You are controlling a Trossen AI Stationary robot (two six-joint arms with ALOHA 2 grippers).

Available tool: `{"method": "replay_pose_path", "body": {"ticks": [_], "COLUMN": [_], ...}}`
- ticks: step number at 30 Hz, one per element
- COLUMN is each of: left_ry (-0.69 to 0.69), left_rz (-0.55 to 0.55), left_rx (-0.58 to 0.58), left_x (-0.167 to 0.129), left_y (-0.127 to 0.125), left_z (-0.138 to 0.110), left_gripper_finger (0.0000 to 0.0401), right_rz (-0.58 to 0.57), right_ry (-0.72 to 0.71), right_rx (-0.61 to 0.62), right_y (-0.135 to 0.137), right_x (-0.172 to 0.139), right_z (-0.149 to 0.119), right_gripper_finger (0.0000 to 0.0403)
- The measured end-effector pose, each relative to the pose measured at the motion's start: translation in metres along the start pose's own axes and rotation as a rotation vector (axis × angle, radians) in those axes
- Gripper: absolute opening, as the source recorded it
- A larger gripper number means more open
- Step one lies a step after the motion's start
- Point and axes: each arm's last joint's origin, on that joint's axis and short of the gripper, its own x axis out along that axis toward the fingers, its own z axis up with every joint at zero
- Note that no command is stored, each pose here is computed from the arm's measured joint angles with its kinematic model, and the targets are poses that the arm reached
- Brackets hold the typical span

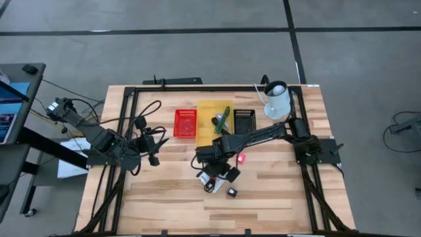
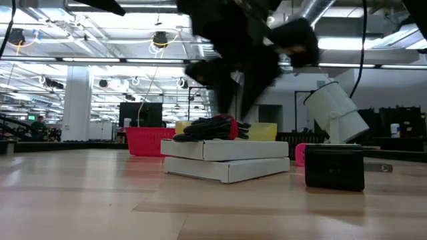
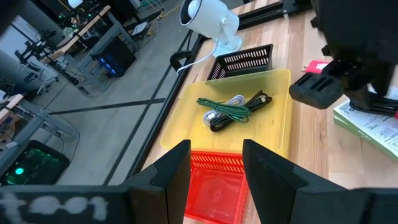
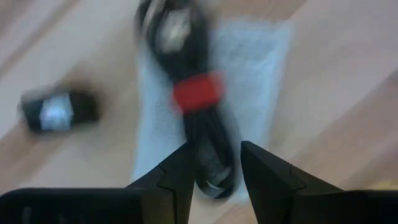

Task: Pick and place items into bin
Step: Put the black charger cable in the yellow bin

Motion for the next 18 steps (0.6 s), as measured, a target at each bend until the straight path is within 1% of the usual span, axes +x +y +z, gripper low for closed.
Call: {"method": "replay_pose_path", "body": {"ticks": [10,18], "left_ry": [0.0,0.0], "left_rz": [0.0,0.0], "left_rx": [0.0,0.0], "left_x": [0.0001,0.0001], "left_y": [-0.0001,-0.0001], "left_z": [0.0,0.0], "left_gripper_finger": [0.0137,0.0137], "right_rz": [0.038,0.037], "right_ry": [-0.029,-0.03], "right_rx": [0.023,0.027], "right_y": [-0.0038,-0.0052], "right_x": [0.0034,0.003], "right_z": [-0.0019,-0.0031], "right_gripper_finger": [0.0121,0.0096]}}
